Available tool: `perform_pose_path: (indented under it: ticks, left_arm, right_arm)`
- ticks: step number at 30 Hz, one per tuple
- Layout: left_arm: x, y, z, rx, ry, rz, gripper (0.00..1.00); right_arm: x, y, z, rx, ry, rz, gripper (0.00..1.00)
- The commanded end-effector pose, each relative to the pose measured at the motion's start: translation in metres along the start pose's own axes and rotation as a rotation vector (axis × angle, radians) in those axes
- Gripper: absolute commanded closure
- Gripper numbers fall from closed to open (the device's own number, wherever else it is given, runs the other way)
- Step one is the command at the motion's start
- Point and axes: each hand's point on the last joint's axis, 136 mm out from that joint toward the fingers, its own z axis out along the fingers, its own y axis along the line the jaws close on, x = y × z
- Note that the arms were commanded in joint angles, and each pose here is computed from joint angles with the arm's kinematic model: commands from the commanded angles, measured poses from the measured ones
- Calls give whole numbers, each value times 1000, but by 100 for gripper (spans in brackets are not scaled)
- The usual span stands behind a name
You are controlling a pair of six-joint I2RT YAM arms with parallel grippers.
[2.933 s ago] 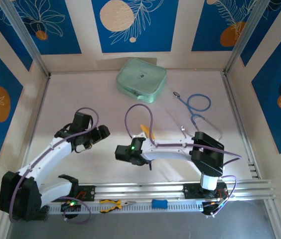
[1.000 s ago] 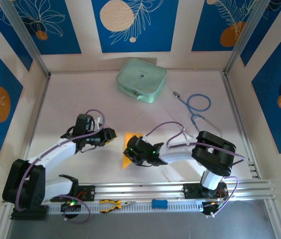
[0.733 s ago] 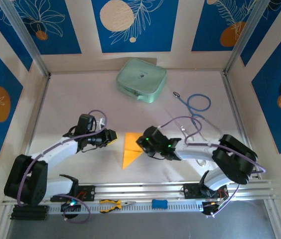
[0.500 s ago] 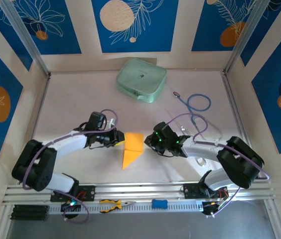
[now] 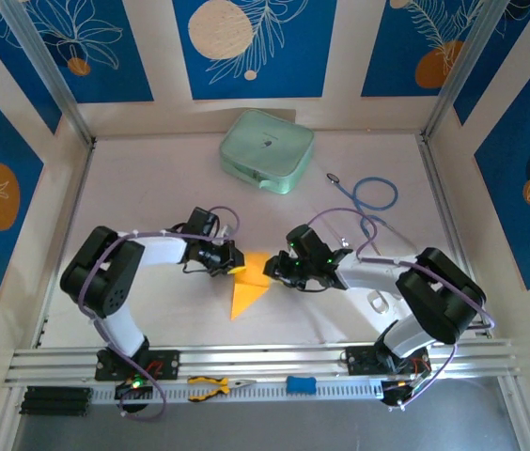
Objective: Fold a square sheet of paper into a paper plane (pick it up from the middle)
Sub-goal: Fold the wing at the bottom-center of the table.
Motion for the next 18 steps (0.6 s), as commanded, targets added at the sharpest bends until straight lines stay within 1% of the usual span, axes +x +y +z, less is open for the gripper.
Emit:
perform_pose_path:
  ticks: [1, 4, 5, 7, 18]
  left_arm:
    - [6, 15, 8, -20, 10, 21, 89]
    - [18, 33, 13, -40, 36, -6, 91]
    - [20, 37, 14, -40, 38, -14, 91]
    - [22, 44, 14, -40, 35, -32, 91]
    - [17, 44, 10, -23, 13, -48, 91]
  right_arm:
    - [4, -1, 2, 13, 37, -4, 66]
    - [9, -9, 2, 30, 49, 9, 64]
    - [10, -10, 2, 23, 53, 10, 62]
    - [13, -10, 2, 5, 59, 16, 61]
    - [20, -7, 13, -39, 108, 40, 60]
